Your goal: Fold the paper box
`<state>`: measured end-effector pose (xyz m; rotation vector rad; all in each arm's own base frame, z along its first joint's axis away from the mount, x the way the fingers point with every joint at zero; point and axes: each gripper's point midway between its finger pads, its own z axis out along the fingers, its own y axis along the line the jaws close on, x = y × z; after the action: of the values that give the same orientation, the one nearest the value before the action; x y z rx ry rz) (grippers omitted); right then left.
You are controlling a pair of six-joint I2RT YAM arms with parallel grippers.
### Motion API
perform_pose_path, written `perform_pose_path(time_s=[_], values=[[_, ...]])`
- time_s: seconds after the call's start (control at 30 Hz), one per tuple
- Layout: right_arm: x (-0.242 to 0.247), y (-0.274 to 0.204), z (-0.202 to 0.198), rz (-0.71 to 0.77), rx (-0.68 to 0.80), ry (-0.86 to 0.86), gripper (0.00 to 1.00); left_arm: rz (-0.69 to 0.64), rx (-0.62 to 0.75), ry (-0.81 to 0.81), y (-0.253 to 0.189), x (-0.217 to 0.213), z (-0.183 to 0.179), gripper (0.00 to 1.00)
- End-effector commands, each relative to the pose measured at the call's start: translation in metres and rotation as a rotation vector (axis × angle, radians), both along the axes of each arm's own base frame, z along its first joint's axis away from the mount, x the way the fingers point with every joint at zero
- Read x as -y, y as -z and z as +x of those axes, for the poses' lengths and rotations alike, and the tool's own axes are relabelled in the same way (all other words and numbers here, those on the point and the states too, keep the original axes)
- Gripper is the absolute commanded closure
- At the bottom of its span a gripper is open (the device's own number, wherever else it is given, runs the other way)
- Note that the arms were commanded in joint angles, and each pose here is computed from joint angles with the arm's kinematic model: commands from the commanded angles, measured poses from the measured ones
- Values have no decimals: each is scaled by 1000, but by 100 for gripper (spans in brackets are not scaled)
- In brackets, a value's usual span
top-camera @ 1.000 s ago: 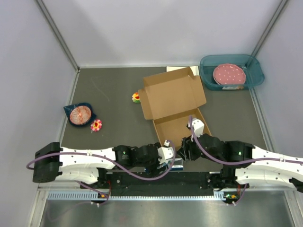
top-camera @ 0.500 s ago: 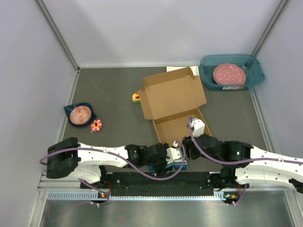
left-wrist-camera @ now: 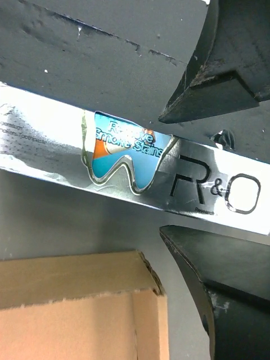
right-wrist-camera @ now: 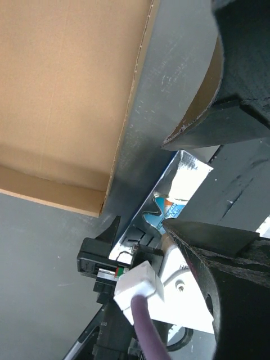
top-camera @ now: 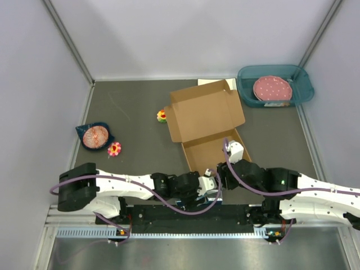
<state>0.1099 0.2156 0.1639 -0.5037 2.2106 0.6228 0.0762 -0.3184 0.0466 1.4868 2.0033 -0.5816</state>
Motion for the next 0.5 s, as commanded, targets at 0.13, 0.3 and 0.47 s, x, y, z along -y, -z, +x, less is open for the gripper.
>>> perform_pose_path(time_s=[0.13, 0.3, 0.47], values=[[-12, -14, -2, 84, -3, -20, 46, 68, -64, 18, 28, 0, -15, 21], [-11, -13, -3, 86, -8, -19, 46, 53, -59, 20, 32, 3, -14, 22], [-9, -10, -4, 90, -14, -12, 46, 47, -90, 48, 34, 4, -21, 36]])
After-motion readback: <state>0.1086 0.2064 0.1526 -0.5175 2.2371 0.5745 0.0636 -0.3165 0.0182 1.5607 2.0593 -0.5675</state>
